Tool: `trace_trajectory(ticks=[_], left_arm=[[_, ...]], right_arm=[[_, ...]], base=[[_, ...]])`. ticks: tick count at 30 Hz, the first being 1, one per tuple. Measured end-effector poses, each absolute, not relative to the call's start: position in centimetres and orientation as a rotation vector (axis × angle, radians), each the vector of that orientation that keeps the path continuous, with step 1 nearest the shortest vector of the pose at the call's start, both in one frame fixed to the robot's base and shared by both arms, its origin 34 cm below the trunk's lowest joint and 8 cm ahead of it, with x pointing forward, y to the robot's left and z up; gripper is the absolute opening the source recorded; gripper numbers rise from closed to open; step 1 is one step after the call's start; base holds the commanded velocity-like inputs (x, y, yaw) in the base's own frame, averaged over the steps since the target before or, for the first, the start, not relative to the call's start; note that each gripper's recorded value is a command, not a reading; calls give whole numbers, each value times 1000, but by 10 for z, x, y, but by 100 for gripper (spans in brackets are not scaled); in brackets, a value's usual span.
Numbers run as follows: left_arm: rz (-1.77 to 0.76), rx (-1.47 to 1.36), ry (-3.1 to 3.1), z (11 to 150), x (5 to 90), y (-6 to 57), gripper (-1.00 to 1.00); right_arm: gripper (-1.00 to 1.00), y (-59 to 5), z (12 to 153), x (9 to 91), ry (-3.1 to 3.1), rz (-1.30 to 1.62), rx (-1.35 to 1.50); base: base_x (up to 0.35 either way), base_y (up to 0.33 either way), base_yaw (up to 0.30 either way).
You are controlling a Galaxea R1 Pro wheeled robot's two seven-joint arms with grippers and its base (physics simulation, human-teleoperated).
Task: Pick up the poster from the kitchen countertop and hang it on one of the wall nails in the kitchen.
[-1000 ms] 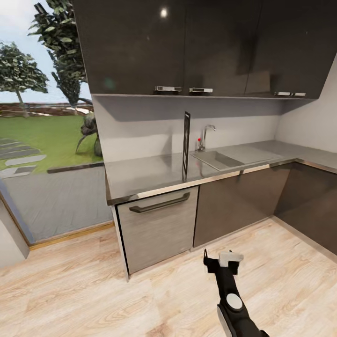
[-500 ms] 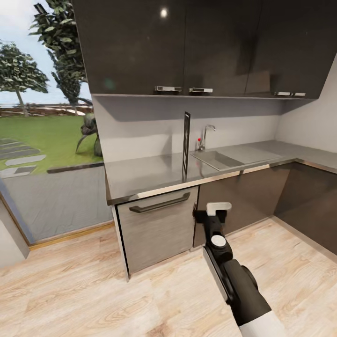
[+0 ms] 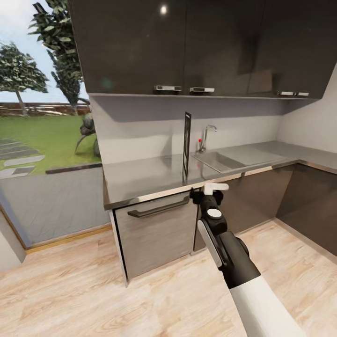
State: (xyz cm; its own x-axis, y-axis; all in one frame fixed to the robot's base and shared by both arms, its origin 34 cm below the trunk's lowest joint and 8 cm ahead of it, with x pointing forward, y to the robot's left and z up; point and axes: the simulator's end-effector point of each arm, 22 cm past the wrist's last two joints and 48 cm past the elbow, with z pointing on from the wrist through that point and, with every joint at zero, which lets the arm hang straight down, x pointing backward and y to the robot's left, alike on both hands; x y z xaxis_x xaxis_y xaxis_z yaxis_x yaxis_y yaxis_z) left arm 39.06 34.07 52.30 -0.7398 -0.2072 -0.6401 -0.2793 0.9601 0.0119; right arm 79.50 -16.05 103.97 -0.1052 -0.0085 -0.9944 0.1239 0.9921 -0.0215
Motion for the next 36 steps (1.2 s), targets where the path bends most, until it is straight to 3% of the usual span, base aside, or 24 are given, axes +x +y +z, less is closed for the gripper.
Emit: trace_trajectory(ticks=[27, 36], left_arm=[[140, -343, 2429, 523, 390, 341, 100], [141, -343, 2429, 523, 391, 341, 100]], right_arm=[[100, -141, 1040, 792, 1668, -102, 33], [100, -135, 1039, 791, 1667, -101, 15]], base=[[331, 0, 0], [105, 16, 0]])
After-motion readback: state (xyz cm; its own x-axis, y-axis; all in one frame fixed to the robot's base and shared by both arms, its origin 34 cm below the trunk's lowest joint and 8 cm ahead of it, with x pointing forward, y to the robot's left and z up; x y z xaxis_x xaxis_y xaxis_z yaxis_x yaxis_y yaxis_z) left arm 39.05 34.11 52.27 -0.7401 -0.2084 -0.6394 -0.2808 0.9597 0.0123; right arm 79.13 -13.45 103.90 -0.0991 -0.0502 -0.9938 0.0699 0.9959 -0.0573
